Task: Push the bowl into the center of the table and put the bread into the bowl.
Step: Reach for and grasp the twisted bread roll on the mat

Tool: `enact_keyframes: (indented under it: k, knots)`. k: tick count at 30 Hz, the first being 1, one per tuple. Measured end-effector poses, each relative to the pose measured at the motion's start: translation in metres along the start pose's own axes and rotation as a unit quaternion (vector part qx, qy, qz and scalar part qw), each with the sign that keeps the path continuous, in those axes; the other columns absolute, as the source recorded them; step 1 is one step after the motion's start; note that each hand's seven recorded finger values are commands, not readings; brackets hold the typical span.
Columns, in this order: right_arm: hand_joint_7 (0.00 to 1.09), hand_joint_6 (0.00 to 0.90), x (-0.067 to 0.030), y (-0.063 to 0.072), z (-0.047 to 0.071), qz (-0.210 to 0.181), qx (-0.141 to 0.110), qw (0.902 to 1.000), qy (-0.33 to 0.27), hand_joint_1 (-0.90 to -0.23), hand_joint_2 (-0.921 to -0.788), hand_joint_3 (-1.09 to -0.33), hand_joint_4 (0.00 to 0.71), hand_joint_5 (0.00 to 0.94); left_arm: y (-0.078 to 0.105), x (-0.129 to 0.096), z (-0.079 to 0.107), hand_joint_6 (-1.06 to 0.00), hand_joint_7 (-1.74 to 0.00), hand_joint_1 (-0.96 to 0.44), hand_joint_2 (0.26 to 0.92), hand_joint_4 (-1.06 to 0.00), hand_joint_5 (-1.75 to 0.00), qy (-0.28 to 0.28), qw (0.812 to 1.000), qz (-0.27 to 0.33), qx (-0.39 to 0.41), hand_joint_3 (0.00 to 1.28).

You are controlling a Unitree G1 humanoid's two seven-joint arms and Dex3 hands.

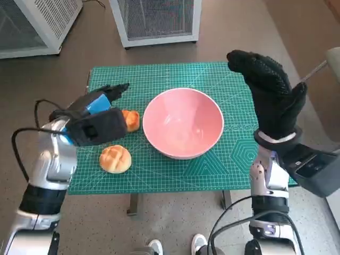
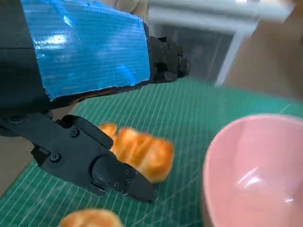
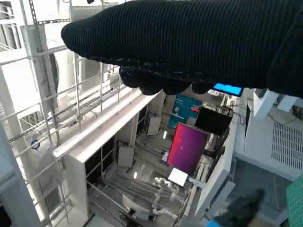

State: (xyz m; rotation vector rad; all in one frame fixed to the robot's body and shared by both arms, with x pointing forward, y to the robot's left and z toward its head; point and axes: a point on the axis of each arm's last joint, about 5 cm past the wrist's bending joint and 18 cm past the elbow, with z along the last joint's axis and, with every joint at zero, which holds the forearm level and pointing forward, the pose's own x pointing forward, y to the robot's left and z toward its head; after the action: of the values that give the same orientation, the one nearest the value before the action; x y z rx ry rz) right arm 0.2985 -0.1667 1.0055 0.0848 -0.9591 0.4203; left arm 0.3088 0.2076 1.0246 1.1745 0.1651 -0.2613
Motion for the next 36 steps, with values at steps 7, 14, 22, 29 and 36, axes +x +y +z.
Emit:
enact_keyframes:
  k: [7, 14, 22, 29, 36]
  knots:
    - [0.65, 0.139, -0.0002, 0.0, 0.0, -0.003, 0.0, 1.0, 0.001, -0.378, -0.921, -0.502, 0.41, 0.006, -0.005, 0.013, 0.001, -0.16, -0.03, -0.19, 0.726, -0.04, -0.02, 0.018, 1.0, -0.002, 0.015, 0.0]
    - [0.65, 0.142, -0.0008, 0.0, -0.001, -0.004, 0.001, 1.0, 0.003, -0.378, -0.921, -0.5, 0.411, 0.006, -0.012, 0.023, 0.001, -0.18, -0.03, -0.2, 0.726, -0.08, -0.02, 0.037, 0.999, -0.014, 0.037, 0.0]
    - [0.65, 0.144, -0.0011, 0.0, -0.001, -0.005, 0.0, 1.0, 0.003, -0.372, -0.921, -0.499, 0.411, 0.005, -0.02, 0.034, 0.002, -0.2, -0.03, -0.23, 0.726, -0.1, -0.01, 0.065, 0.996, -0.036, 0.054, 0.0]
    - [0.65, 0.145, -0.0016, 0.0, -0.001, -0.005, 0.0, 1.0, 0.004, -0.367, -0.921, -0.499, 0.411, 0.004, -0.028, 0.044, -0.001, -0.22, -0.03, -0.23, 0.733, -0.15, -0.02, 0.08, 0.994, -0.035, 0.062, 0.0]
    - [0.64, 0.143, -0.0023, 0.0, -0.001, -0.006, 0.0, 1.0, 0.004, -0.366, -0.921, -0.501, 0.411, 0.004, -0.046, 0.052, -0.008, -0.31, -0.06, -0.19, 0.767, -0.25, -0.04, 0.075, 0.993, -0.03, 0.091, 0.02]
